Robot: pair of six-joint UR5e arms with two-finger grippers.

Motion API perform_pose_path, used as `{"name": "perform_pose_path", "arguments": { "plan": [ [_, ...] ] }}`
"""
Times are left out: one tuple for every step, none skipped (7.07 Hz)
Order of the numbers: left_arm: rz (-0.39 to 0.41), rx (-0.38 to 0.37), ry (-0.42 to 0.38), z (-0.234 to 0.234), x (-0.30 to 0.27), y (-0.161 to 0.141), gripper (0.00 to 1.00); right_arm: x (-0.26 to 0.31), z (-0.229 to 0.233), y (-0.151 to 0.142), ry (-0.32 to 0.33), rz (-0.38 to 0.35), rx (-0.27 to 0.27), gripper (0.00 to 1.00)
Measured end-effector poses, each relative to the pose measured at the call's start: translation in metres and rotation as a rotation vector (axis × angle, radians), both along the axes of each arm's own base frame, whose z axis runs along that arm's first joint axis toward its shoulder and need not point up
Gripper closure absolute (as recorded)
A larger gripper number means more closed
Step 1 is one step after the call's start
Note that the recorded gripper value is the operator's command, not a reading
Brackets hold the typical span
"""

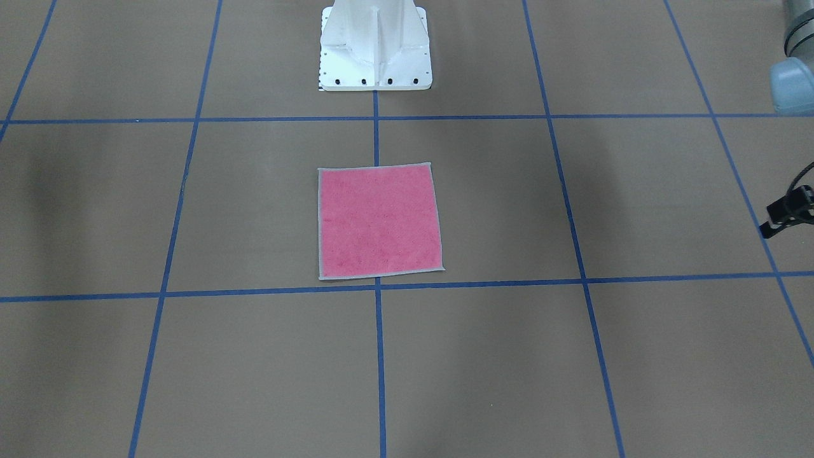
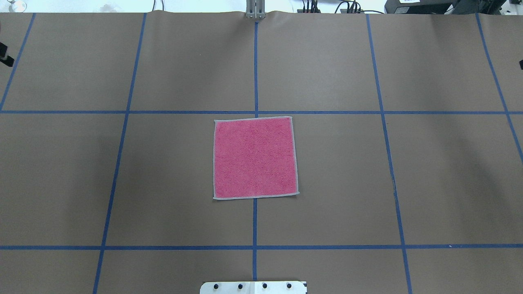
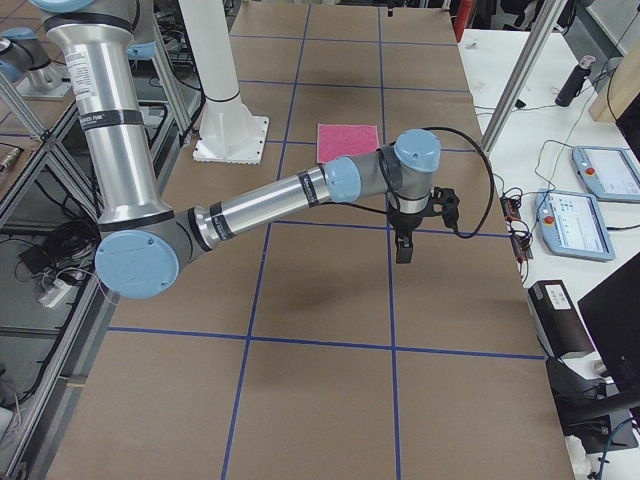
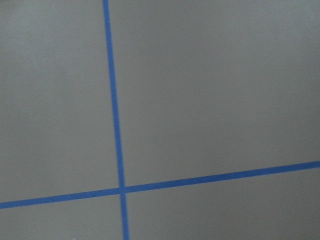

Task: Fold towel twice with both arms
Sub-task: 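Move the left gripper to the towel edge nearest it while the right gripper approaches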

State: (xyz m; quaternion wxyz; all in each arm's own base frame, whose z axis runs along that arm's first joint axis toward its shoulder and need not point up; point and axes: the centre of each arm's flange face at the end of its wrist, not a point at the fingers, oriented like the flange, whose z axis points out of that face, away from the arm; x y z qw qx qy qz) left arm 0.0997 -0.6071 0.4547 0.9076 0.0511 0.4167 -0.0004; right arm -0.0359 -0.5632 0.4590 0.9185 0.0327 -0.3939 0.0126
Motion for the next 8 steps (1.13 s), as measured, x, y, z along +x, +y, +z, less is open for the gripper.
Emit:
{"name": "perform_pose_path", "arguments": {
  "plan": [
    [-0.009,-0.053,0.038,-0.03,0.043,0.0,0.0,-0.041,-0.016,-0.001,-0.02,-0.013,-0.03,0.0],
    [-0.018,-0.116,0.07,-0.062,0.096,0.005,0.0,-0.078,-0.028,0.0,-0.035,-0.021,-0.052,0.0],
    [-0.028,-0.162,0.101,-0.092,0.147,0.016,0.0,-0.108,-0.034,0.004,-0.052,-0.038,-0.052,0.0],
    [-0.05,-0.188,0.136,-0.114,0.191,0.032,0.0,-0.127,-0.04,0.009,-0.073,-0.037,-0.05,0.0],
    [-0.082,-0.203,0.179,-0.131,0.237,0.054,0.0,-0.143,-0.048,0.014,-0.101,-0.034,-0.053,0.0],
    [-0.108,-0.215,0.214,-0.141,0.279,0.08,0.0,-0.158,-0.055,0.019,-0.132,-0.037,-0.059,0.0],
    [-0.133,-0.237,0.25,-0.151,0.311,0.105,0.0,-0.174,-0.063,0.025,-0.165,-0.037,-0.052,0.0],
    [-0.166,-0.267,0.298,-0.162,0.335,0.127,0.0,-0.188,-0.072,0.031,-0.204,-0.025,-0.047,0.0]
  ]
}}
